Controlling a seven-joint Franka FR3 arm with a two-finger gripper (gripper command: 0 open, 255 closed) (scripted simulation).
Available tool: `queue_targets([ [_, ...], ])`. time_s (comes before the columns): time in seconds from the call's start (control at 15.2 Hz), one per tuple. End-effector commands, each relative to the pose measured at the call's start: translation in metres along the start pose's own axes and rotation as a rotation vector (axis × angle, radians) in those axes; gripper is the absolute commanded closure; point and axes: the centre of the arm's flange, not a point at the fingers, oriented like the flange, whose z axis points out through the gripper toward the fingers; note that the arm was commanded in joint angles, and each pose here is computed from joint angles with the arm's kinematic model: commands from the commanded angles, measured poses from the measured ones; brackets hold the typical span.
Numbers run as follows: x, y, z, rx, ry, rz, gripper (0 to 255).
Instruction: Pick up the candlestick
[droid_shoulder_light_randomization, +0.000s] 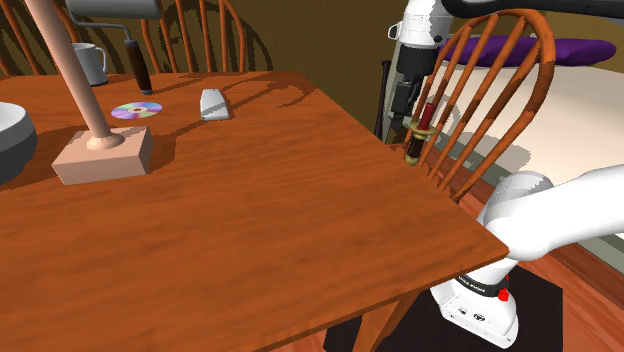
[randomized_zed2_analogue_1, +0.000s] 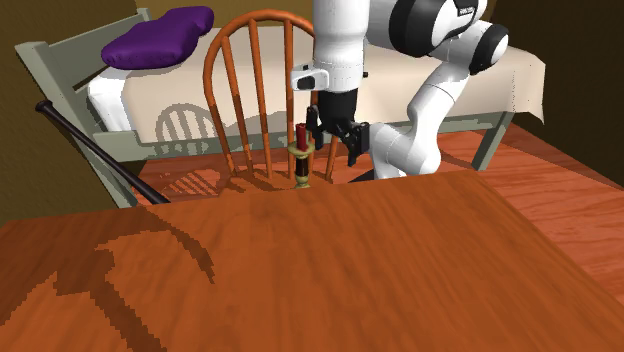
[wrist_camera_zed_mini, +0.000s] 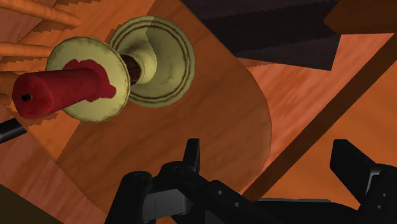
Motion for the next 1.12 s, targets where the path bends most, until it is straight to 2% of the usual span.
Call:
queue_targets([
  [0.0, 0.0, 0.0, 0.0, 0.0, 0.0, 0.0, 0],
  [0.79, -0.037, 0.149, -0.023, 0.001, -0.013, 0.104, 0],
  [1.06, -0.036, 0.149, -0.001, 0.001, -0.013, 0.104, 0],
])
